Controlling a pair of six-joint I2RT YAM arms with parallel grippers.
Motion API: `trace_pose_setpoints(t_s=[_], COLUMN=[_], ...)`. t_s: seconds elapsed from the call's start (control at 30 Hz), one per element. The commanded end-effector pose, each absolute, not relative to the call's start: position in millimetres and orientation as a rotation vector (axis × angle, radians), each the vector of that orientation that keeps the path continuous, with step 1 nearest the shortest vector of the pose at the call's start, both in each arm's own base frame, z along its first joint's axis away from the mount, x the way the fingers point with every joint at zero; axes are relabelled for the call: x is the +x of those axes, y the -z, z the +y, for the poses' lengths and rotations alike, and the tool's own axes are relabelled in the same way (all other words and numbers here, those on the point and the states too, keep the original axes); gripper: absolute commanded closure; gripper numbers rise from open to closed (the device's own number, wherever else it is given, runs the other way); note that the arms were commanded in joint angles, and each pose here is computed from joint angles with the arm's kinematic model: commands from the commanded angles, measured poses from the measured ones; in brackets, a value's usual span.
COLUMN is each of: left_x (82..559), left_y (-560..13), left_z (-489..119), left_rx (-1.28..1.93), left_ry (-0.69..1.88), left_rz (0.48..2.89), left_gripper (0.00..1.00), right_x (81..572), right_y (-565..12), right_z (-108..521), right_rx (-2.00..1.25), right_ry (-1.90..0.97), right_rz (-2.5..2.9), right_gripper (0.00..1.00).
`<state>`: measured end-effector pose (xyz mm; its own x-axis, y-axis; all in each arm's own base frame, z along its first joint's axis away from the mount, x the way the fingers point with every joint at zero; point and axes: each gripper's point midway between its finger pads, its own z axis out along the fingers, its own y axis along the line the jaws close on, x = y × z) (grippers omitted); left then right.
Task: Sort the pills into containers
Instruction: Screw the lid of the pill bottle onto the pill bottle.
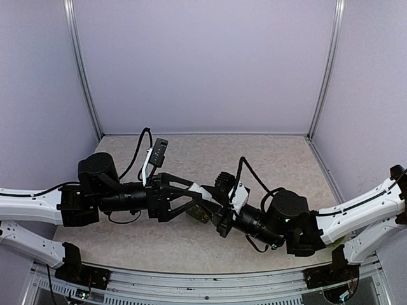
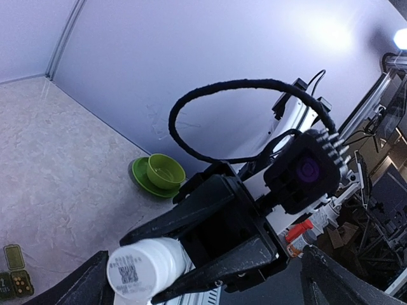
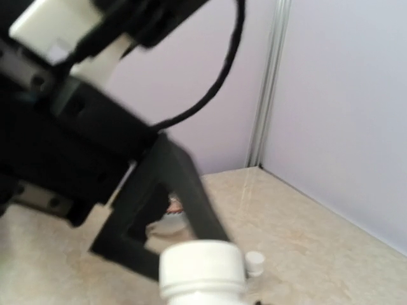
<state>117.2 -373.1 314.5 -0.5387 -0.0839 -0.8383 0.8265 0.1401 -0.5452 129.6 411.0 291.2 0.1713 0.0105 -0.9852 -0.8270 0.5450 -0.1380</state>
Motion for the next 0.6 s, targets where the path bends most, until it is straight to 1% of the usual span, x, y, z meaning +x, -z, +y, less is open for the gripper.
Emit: trace_pose_setpoints(t_s=[0.0, 0.3, 0.57], left_x=[110.0, 111.0, 121.4], left_y=[-336.2, -341.6, -329.3], left_z=[-375.2, -371.7, -366.4], left_rx=[0.742, 0.737, 0.688], left_ry=[1.557, 1.54, 1.471], left_rz=[1.571, 1.549, 1.622], left_gripper=[0.01, 0.01, 0.01], right_x=[130.5, 120.4, 118.0], right_y=[-279.3, -261.1, -279.0], right_z=[422.2, 442.5, 424.4], right_rx=[-0.839, -0.919, -0.892], right_ry=[-0.695, -0.754, -0.758], right_rz=[1.289, 1.306, 1.257], right_gripper=[0.82, 0.82, 0.82])
